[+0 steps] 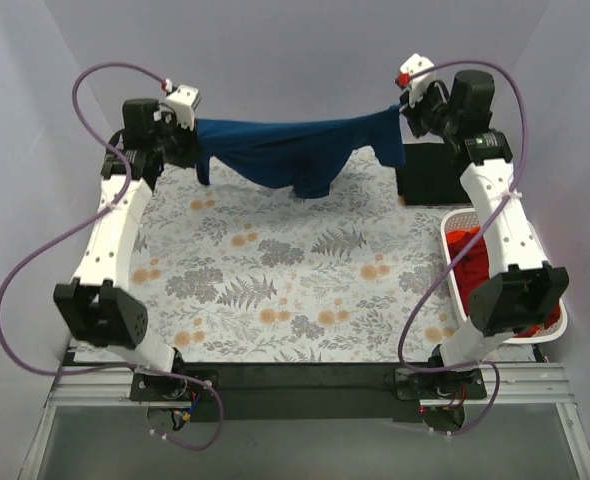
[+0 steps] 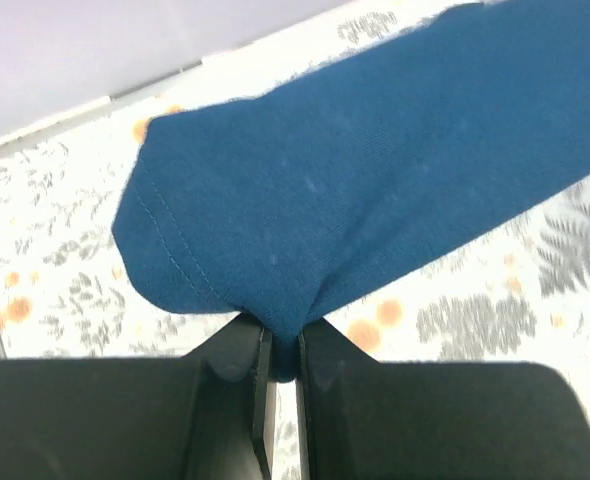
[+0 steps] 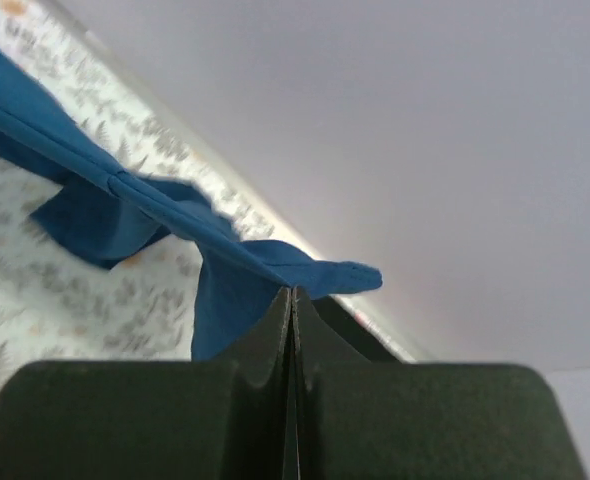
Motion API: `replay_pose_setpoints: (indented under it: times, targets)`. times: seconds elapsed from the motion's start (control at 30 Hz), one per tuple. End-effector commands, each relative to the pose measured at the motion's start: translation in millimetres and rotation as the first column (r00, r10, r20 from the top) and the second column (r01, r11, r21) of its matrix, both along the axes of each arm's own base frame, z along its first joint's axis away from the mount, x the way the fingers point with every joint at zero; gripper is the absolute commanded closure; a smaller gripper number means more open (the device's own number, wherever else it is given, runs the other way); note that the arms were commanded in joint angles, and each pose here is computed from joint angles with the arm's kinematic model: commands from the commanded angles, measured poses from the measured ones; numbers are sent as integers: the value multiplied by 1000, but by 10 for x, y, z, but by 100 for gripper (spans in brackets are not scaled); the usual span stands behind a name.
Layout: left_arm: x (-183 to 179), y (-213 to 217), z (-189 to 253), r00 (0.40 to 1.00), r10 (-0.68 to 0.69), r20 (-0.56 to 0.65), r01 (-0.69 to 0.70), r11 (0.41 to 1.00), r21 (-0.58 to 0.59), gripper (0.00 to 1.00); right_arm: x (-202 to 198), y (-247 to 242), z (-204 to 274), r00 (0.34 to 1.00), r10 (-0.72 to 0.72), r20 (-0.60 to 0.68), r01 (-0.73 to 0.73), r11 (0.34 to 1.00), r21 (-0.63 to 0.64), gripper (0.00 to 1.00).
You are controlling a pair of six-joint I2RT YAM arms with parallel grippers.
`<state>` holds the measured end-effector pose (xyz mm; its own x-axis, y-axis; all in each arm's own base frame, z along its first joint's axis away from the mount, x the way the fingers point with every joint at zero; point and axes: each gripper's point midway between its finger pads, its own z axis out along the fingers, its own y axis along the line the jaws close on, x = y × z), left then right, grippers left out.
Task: Fold and stack the t-shirts
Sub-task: Flatten the tshirt out
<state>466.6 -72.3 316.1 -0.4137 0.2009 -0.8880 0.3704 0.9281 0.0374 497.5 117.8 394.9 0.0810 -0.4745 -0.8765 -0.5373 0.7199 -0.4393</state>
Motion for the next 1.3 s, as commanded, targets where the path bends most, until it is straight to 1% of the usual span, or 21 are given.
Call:
replay_pose_setpoints:
  times: [0.0,0.03,0.07,0.2,0.3,0.33,0.4,0.43,0.47,0.5,0.6,0.63,0.67,0.7,0.77,0.8,0.83,0.9,1.0,1.1,1.27]
  targets:
    - [-606,129,53,999,-33,20,32,999,40,100,-318,-42,-199,999,27,-17,-28,998,-53,99]
    - [-818,105,112,997,-68,36,66,997,50,100,-469,-85,-291,999,23,-33,-25,997,-68,99]
    - [-901,106,75,997,-65,28,64,997,44,100,-534,-88,-284,999,24,-25,-26,997,-74,99]
    - [-1096,82,-25,999,-43,-16,43,999,-9,100,-662,-200,-7,999,-30,44,33,996,-80,99]
    - [-977,74,113,1000,-19,-4,19,999,-37,100,-632,-237,351,992,-60,112,66,996,-55,99]
    - [-906,73,274,999,-13,30,14,999,-43,100,-582,-247,514,987,-68,145,76,996,-47,99]
    - [-734,76,293,1000,4,28,-3,999,-53,100,-521,-251,668,982,-84,171,90,995,-29,99]
    - [-660,108,437,998,24,63,-21,999,-47,100,-424,-251,647,982,-91,166,98,995,-31,99]
    - [-588,119,464,997,34,73,-31,998,-48,100,-414,-259,829,975,-96,203,102,995,-20,99]
    - [-480,119,378,998,37,47,-35,998,-45,100,-375,-267,851,973,-106,204,111,994,-13,99]
    - [-408,112,195,1000,11,-19,-11,1000,-14,100,-350,-114,648,992,-18,128,24,999,-44,99]
    - [-434,110,124,999,2,-40,-2,1000,-6,100,-391,-71,408,999,13,37,-11,999,-52,99]
    - [-515,82,-94,995,-23,-100,23,1000,-4,100,-468,19,245,998,58,-25,-59,997,-52,92]
    - [-595,82,-117,994,-40,-98,41,999,10,99,-549,154,-22,987,124,-102,-130,990,-53,76]
    - [-672,101,-276,992,-36,-118,39,999,19,94,-788,411,-384,957,198,-214,-214,975,-54,62]
    - [-742,122,-465,987,-27,-160,31,999,26,93,-903,493,-771,928,214,-304,-243,968,-60,52]
    - [-767,163,-506,986,-7,-164,14,999,40,93,-1008,582,-895,913,235,-333,-270,961,-64,47]
    - [-803,293,-688,978,55,-202,-40,996,75,94,-1293,868,-1403,848,288,-446,-360,929,-85,41]
    - [-831,420,-850,964,107,-243,-85,991,98,96,-1585,1222,-1827,768,350,-536,-468,878,-98,39]
    - [-844,557,-1073,938,175,-300,-140,981,137,97,-1854,1565,-2316,653,375,-658,-552,830,-75,40]
    - [-847,664,-1320,892,247,-378,-200,967,160,98,-2398,2054,-2741,489,415,-767,-670,742,-26,44]
